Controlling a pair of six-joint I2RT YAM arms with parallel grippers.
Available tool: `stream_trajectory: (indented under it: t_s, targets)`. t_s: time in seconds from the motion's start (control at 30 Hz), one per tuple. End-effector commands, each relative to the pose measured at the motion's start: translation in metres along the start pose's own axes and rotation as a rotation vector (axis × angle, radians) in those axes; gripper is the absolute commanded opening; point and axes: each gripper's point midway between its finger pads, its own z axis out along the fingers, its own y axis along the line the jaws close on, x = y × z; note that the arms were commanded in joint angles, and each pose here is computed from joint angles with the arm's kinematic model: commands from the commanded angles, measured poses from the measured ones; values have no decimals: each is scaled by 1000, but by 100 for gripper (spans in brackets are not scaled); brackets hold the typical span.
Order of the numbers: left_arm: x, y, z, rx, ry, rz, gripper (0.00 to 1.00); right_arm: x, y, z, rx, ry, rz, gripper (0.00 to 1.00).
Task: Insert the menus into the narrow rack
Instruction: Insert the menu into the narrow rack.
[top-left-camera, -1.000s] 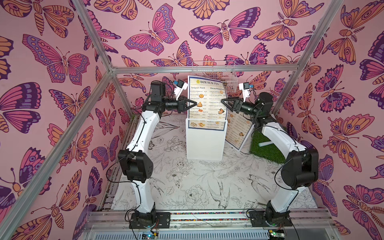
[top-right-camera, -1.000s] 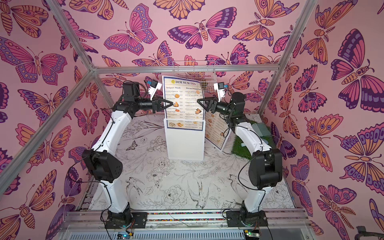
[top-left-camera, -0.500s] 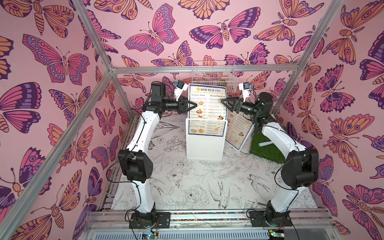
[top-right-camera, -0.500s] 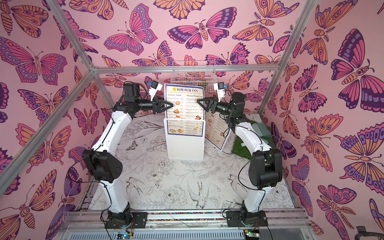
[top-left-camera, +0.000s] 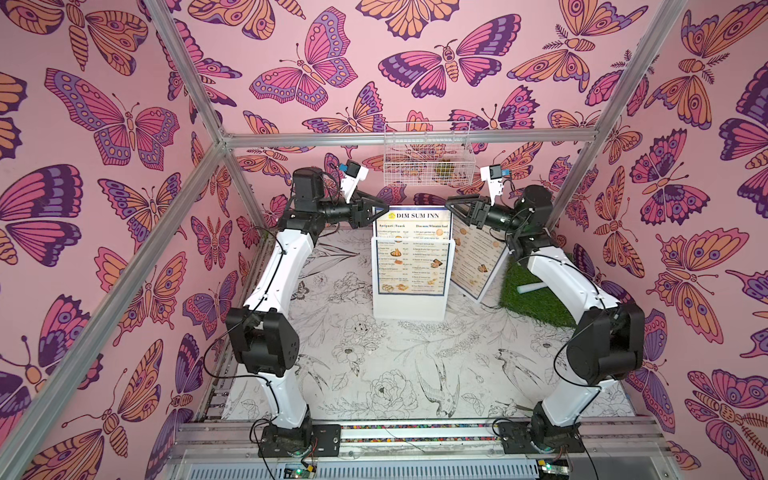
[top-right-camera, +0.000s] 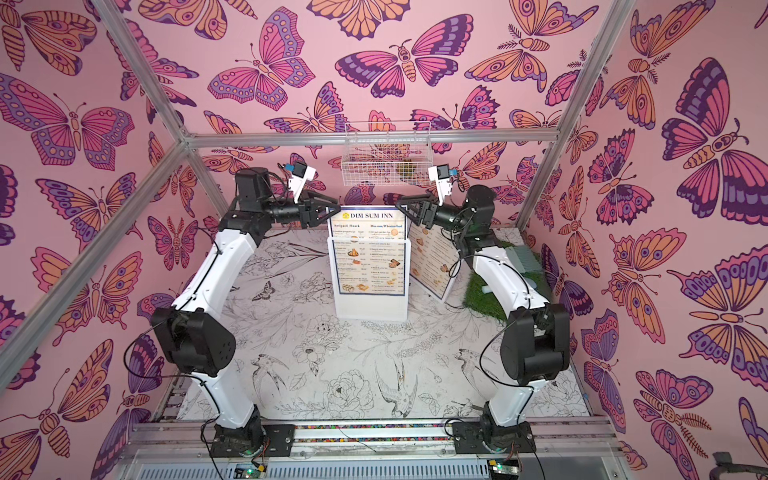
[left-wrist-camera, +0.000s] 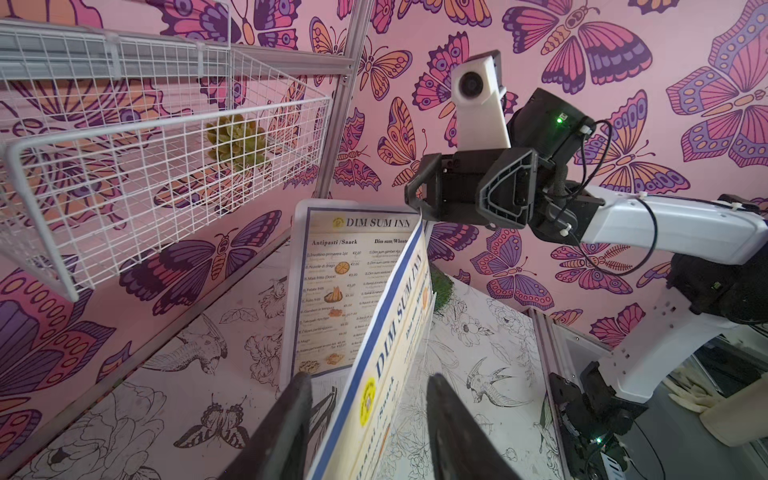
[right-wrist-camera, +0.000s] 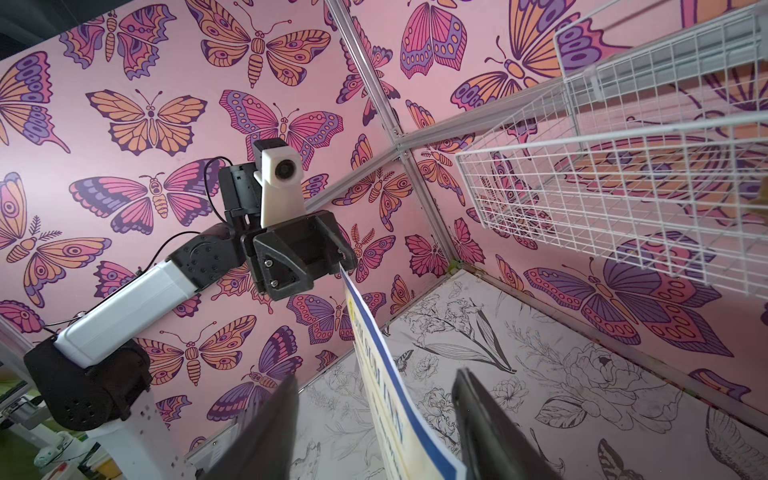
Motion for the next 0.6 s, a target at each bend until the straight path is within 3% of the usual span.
stream_trajectory:
  t_s: [0.0,0.4,0.5,0.57]
  targets:
    - [-5,-8,-5,0,-13,9,49,-2,14,-8,13,13,-54,61]
    - [8,-11,-6,-46,1,-1,52,12,-2,-13,286,118,-106,62]
    - [5,-6,-14,-141,-9,10,59,20,-4,-14,366,154,-134,62]
    - [3,2,-26,-276,-22,11,66,14,-1,-26,447,129,-163,64]
